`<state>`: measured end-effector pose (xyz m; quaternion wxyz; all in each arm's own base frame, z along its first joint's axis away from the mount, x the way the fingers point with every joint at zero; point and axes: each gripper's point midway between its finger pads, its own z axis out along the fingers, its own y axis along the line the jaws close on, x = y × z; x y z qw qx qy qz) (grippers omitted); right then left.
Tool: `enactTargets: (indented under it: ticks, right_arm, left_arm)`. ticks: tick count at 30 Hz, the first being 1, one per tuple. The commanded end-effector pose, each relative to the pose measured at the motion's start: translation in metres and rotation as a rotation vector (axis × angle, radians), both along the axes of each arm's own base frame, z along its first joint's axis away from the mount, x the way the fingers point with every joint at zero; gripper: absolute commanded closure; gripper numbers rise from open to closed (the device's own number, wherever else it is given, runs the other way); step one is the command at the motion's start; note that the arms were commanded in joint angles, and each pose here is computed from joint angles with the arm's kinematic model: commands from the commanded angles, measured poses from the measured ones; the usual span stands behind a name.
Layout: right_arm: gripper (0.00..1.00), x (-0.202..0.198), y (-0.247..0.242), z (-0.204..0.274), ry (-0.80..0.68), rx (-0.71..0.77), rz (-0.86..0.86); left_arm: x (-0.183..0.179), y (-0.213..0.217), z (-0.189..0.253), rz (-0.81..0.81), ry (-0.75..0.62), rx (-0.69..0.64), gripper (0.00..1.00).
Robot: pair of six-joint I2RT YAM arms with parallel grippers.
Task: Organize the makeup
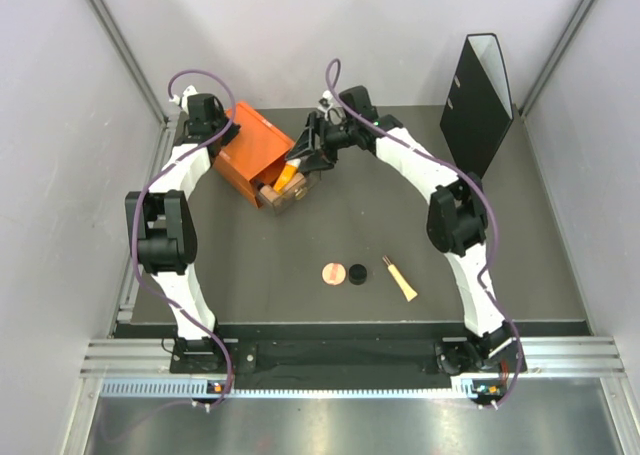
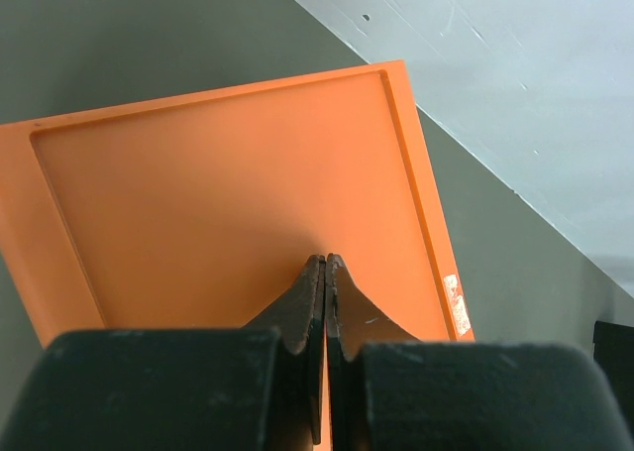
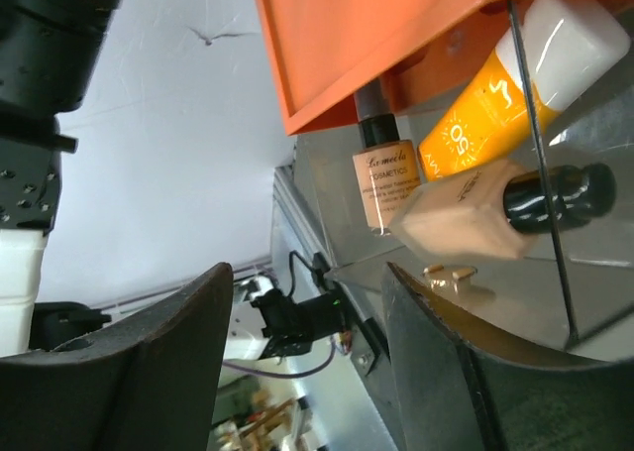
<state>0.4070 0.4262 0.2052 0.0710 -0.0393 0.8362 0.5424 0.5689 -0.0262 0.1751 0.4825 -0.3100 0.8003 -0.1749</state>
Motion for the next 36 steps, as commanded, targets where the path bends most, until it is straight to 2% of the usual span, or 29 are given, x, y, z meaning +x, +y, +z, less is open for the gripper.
enactTargets:
  ticks: [1,2,3,4,6,8,9,11,13,15,20,27,36]
  right_arm:
    - [0.39,0.002,-0.051,0.073,-0.256,-0.062,-0.063]
    - [0.39,0.001,-0.062,0.068,-0.27,-0.116,-0.069]
    - [0.39,-0.001,-0.075,0.069,-0.362,-0.177,-0.048]
    - [0.39,-0.002,-0.097,0.052,-0.355,-0.317,-0.087]
    - [0.4,-0.017,-0.121,0.039,-0.408,-0.44,-0.065]
    - [0.42,-0.029,-0.148,0.015,-0.396,-0.583,-0.075]
    - [0.43,-0.042,-0.169,-0.006,-0.393,-0.701,-0.074]
    - [0.43,-0.064,-0.188,-0.019,-0.391,-0.803,-0.058]
    - [0.43,-0.088,-0.208,-0.053,-0.321,-0.899,-0.021]
    - [0.43,-0.112,-0.221,-0.073,-0.268,-0.955,0.016]
    - [0.43,-0.14,-0.234,-0.11,-0.2,-1.035,0.1]
    - [0.44,-0.156,-0.242,-0.14,-0.174,-1.13,0.177]
    - [0.48,-0.18,-0.246,-0.179,-0.1,-1.16,0.292]
  left_arm:
    - [-0.048,0.001,-0.103,-0.024,0.338,0.036,1.0]
    - [-0.049,0.001,-0.104,-0.024,0.339,0.036,1.0]
    - [-0.048,0.0,-0.104,-0.026,0.338,0.036,1.0]
    - [-0.048,0.0,-0.104,-0.027,0.338,0.037,1.0]
    - [-0.049,0.001,-0.104,-0.027,0.339,0.04,1.0]
    - [-0.048,0.0,-0.104,-0.028,0.336,0.039,1.0]
    - [-0.048,0.0,-0.104,-0.029,0.335,0.038,1.0]
    - [-0.048,0.0,-0.105,-0.029,0.338,0.036,1.0]
    - [-0.048,0.0,-0.106,-0.029,0.338,0.038,1.0]
    - [-0.049,0.0,-0.107,-0.029,0.341,0.038,1.0]
    - [-0.051,0.0,-0.109,-0.031,0.347,0.04,1.0]
    - [-0.053,0.001,-0.108,-0.034,0.349,0.048,1.0]
    - [-0.055,0.001,-0.112,-0.03,0.358,0.043,1.0]
